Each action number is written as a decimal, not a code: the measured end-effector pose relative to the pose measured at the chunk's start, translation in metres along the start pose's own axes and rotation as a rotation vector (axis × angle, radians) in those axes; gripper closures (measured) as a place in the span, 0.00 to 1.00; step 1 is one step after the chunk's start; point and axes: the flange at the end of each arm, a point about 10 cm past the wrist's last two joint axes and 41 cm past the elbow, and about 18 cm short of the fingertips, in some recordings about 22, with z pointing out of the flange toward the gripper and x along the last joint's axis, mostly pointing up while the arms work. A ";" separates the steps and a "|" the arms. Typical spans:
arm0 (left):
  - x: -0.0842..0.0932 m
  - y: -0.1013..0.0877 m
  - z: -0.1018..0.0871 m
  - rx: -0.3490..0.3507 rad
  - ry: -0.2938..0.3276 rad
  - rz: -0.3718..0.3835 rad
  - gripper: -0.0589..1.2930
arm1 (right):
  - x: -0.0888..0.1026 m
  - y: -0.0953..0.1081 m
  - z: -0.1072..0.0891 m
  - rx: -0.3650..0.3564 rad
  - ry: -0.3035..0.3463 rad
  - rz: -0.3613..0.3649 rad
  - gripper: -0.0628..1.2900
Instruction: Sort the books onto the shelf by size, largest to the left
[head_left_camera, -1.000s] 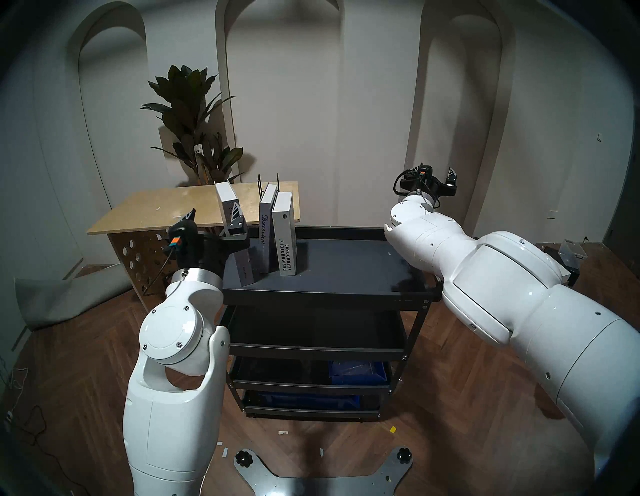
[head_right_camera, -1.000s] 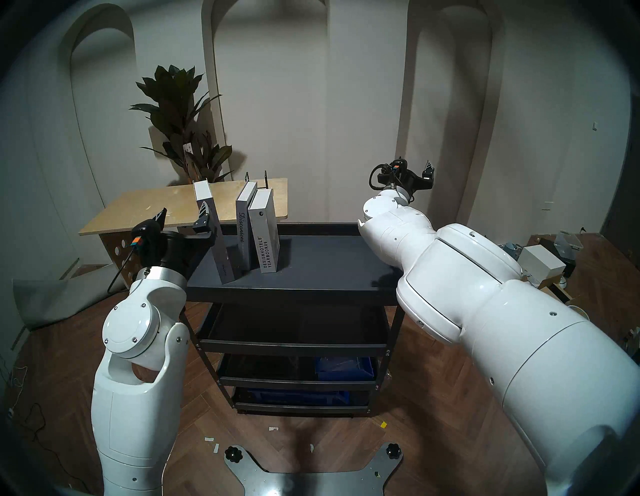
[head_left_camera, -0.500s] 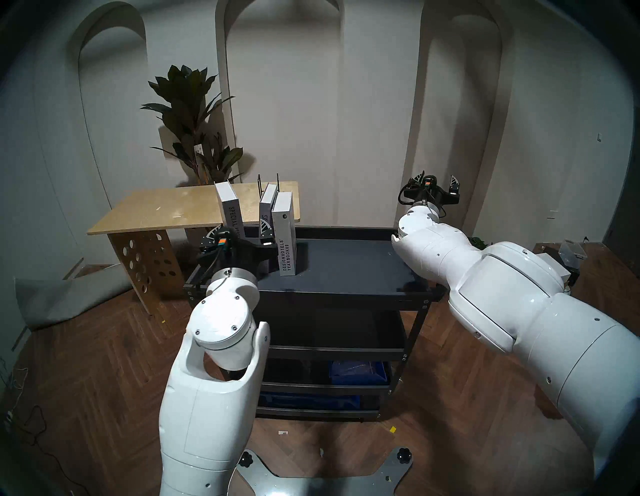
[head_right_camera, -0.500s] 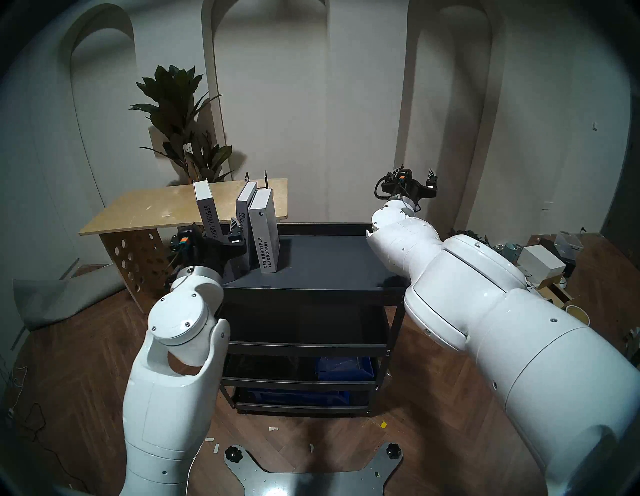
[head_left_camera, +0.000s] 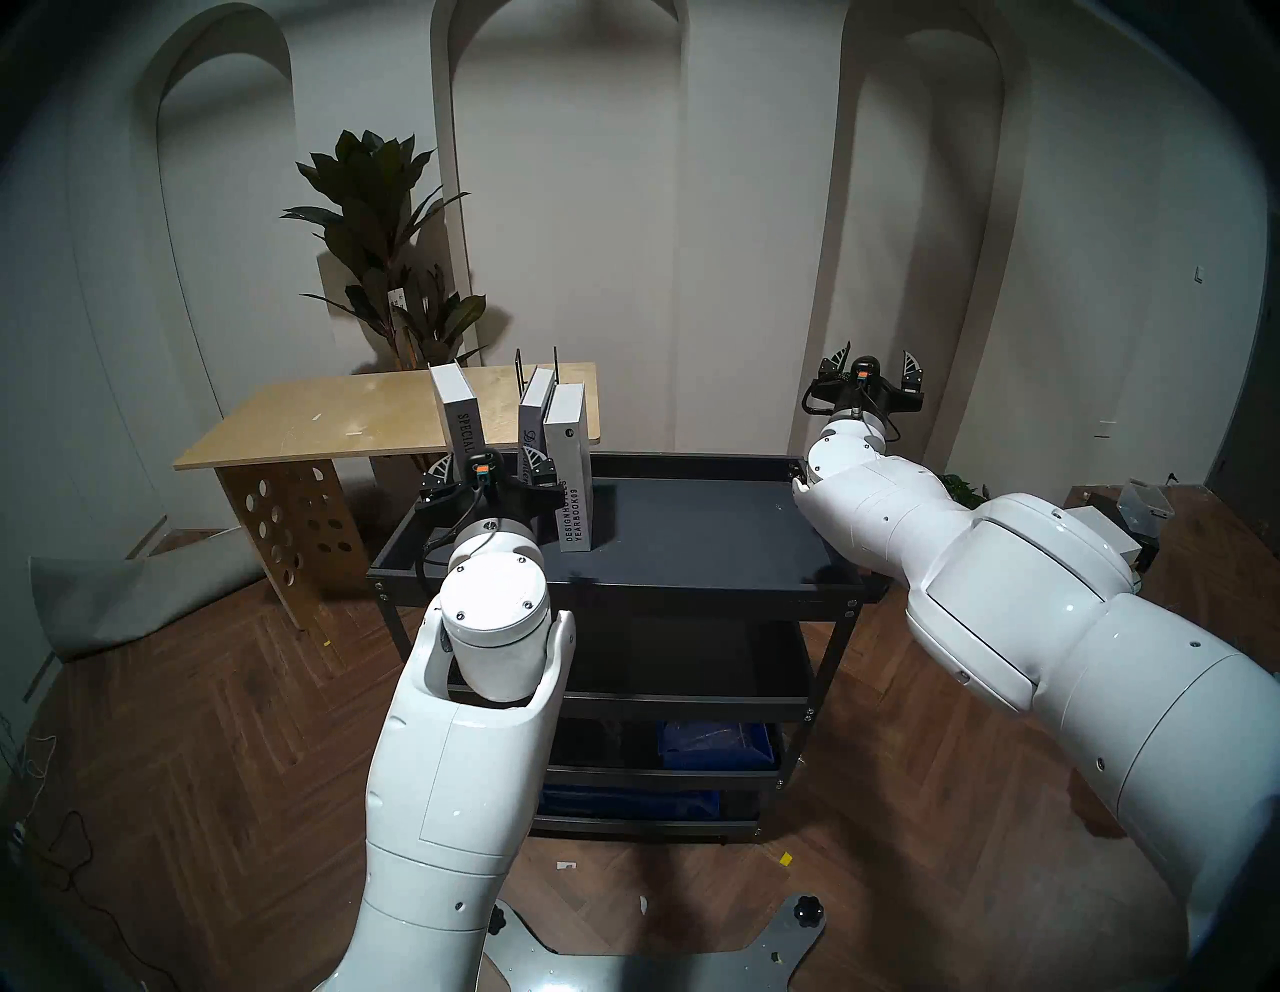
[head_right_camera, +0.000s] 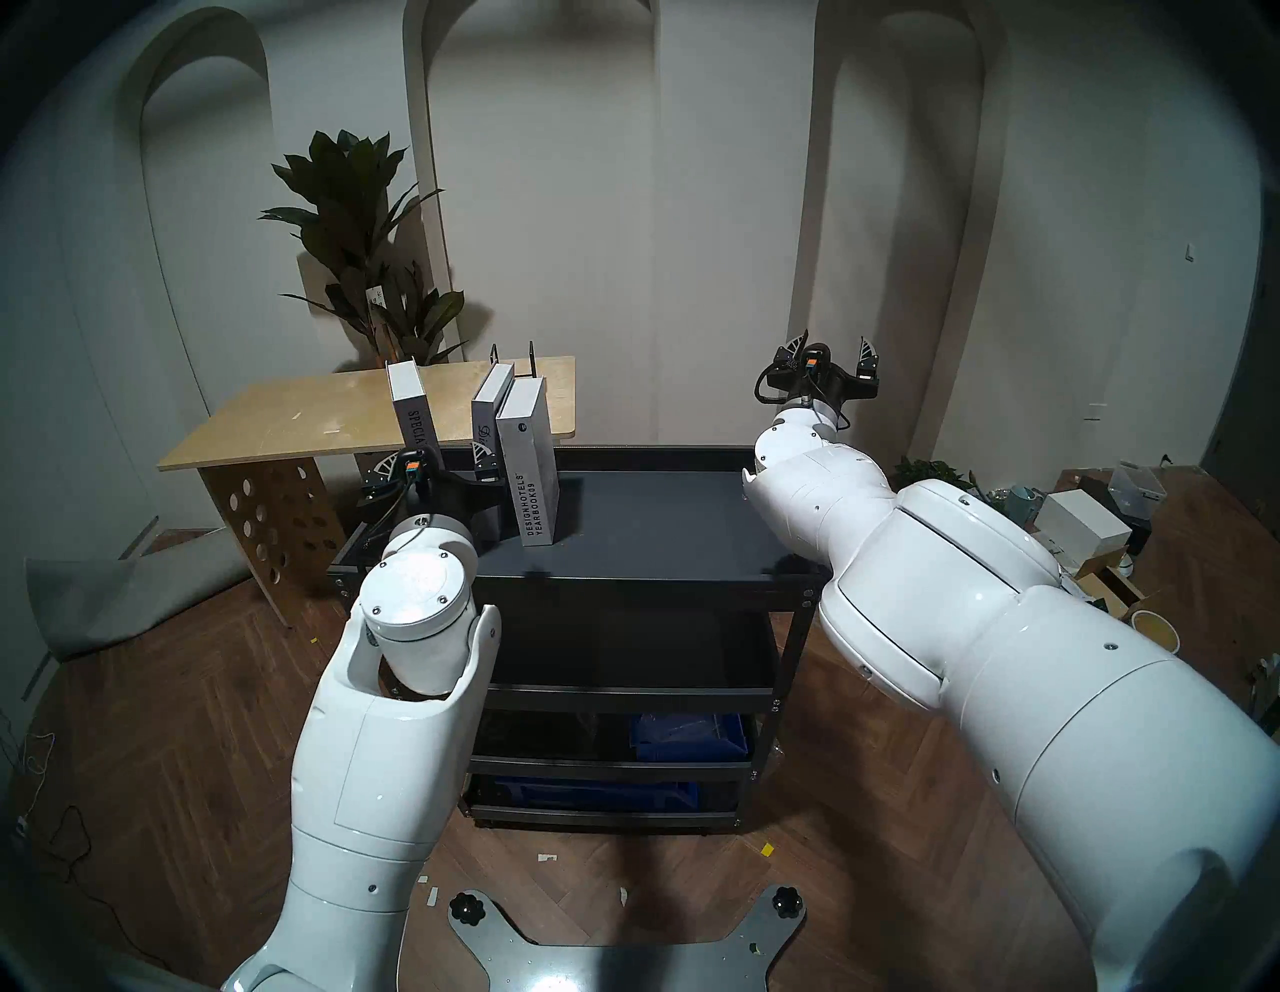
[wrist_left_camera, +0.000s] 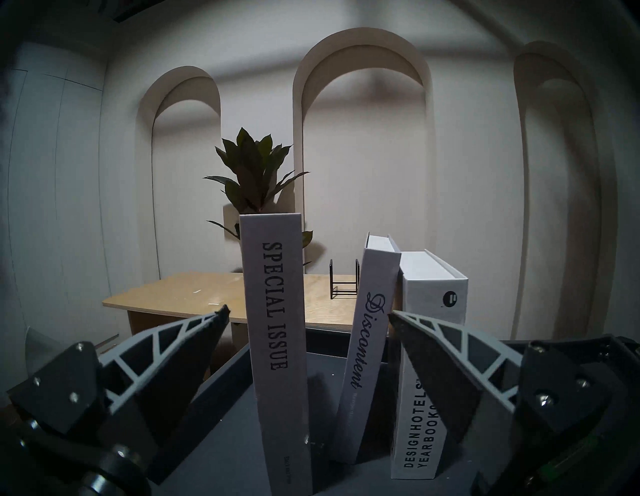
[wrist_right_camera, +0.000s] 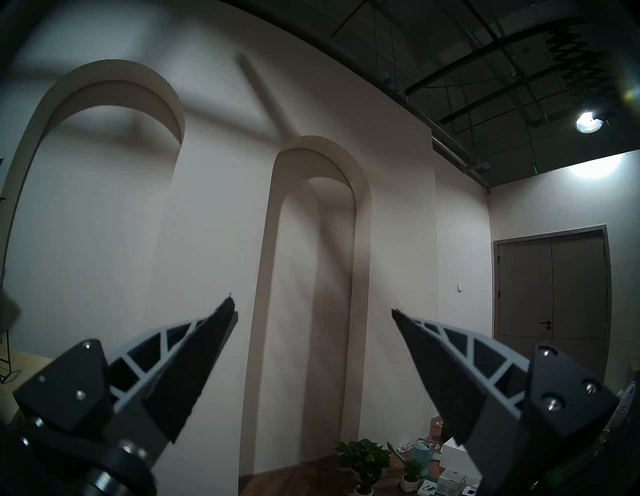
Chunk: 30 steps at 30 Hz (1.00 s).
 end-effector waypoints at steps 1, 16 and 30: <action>0.000 0.001 0.001 0.005 -0.002 0.003 0.05 | 0.000 0.000 0.000 0.002 0.003 0.002 0.06; -0.006 0.006 0.040 0.119 -0.024 0.072 0.05 | -0.006 0.003 -0.006 0.047 0.054 0.041 0.06; -0.014 0.003 0.073 0.205 -0.050 0.117 0.05 | -0.012 0.006 -0.011 0.086 0.096 0.071 0.06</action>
